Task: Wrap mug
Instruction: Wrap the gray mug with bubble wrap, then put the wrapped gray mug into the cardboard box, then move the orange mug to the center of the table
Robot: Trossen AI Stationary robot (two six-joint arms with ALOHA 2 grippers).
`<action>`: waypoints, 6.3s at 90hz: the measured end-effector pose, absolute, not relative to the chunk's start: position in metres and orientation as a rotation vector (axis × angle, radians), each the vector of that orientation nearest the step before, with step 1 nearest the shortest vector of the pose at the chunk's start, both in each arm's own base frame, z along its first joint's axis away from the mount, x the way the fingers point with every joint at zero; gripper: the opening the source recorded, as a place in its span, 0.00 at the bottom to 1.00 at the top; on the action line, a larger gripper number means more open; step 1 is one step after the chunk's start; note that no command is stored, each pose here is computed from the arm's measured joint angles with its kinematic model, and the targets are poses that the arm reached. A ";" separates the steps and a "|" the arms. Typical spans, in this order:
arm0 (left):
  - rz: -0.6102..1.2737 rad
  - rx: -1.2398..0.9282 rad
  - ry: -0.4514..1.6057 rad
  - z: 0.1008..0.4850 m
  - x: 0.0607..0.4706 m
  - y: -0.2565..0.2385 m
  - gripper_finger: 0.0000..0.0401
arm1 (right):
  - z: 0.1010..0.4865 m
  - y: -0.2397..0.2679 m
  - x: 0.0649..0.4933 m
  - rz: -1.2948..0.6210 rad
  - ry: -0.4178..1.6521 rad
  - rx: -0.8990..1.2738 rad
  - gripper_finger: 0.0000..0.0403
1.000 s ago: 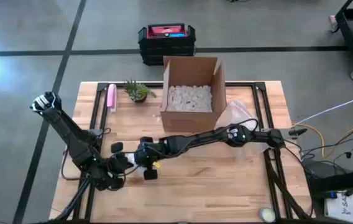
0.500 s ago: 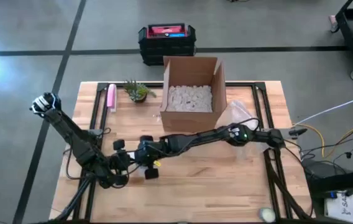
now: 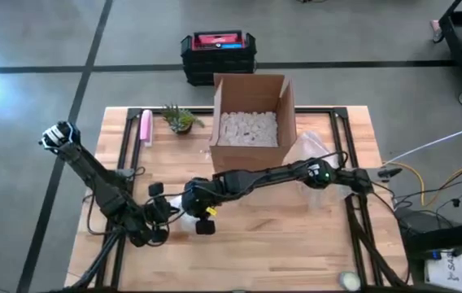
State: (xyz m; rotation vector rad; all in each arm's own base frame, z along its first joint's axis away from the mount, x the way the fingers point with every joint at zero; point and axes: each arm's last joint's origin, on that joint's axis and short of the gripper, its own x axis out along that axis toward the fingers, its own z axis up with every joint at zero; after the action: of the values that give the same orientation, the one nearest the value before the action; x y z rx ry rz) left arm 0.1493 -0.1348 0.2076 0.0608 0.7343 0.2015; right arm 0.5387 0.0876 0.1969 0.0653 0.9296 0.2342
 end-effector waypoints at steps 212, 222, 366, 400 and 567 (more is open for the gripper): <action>0.002 0.059 0.718 0.246 0.153 -0.145 0.00 | 0.207 0.129 0.518 0.304 0.967 -0.373 0.02; -0.020 0.060 0.713 0.262 0.150 -0.148 0.00 | 0.249 0.135 0.505 0.315 0.883 -0.372 0.02; -0.142 0.004 0.692 0.266 0.141 -0.166 0.00 | 0.284 -0.184 0.414 -0.433 1.271 0.428 0.02; -0.138 -0.002 0.703 0.264 0.143 -0.167 0.00 | 0.297 -0.181 0.412 -0.365 1.257 0.390 0.40; 0.089 0.196 0.525 0.265 0.150 -0.160 0.00 | 0.237 0.087 0.253 -1.000 1.467 0.208 0.42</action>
State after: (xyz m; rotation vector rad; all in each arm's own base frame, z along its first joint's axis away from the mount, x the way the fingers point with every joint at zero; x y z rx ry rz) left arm 0.1503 -0.1602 0.2655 0.1957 0.5252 0.0893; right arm 0.2532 0.0871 0.2374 0.2085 1.4668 -1.0003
